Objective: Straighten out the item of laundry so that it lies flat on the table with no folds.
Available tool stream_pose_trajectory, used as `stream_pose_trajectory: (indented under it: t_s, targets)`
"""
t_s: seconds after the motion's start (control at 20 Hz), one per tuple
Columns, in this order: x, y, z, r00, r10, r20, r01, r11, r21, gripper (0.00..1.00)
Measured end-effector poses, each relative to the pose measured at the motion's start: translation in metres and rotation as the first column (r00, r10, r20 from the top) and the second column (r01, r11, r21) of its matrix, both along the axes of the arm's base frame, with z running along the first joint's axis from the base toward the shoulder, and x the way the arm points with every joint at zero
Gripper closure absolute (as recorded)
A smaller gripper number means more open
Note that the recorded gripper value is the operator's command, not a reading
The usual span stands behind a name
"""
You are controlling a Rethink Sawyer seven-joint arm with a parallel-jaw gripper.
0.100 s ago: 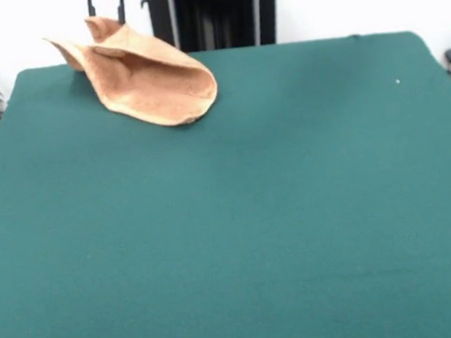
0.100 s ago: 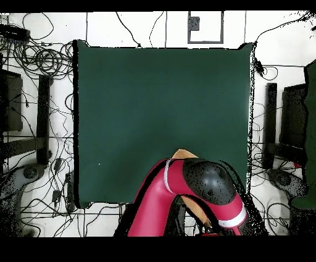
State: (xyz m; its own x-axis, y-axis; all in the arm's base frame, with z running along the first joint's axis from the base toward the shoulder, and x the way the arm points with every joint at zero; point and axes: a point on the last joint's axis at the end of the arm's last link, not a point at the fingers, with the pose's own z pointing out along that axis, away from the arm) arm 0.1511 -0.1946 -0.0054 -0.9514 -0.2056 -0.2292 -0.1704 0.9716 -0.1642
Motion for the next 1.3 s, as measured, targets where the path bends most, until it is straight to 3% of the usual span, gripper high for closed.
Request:
stream_pose_trajectory:
  t_s: [0.25, 1.05, 1.3]
  targets:
    - [0.004, 0.001, 0.003, 1.000, 0.011, -0.014, -0.011, 1.000, -0.017, 0.00]
    - [0.002, 0.021, 0.052, 0.984, 0.040, -0.175, -0.045, 0.999, -0.028, 0.00]
    - [0.003, 0.024, 0.062, 0.982, 0.031, -0.185, -0.037, 0.999, -0.031, 0.00]
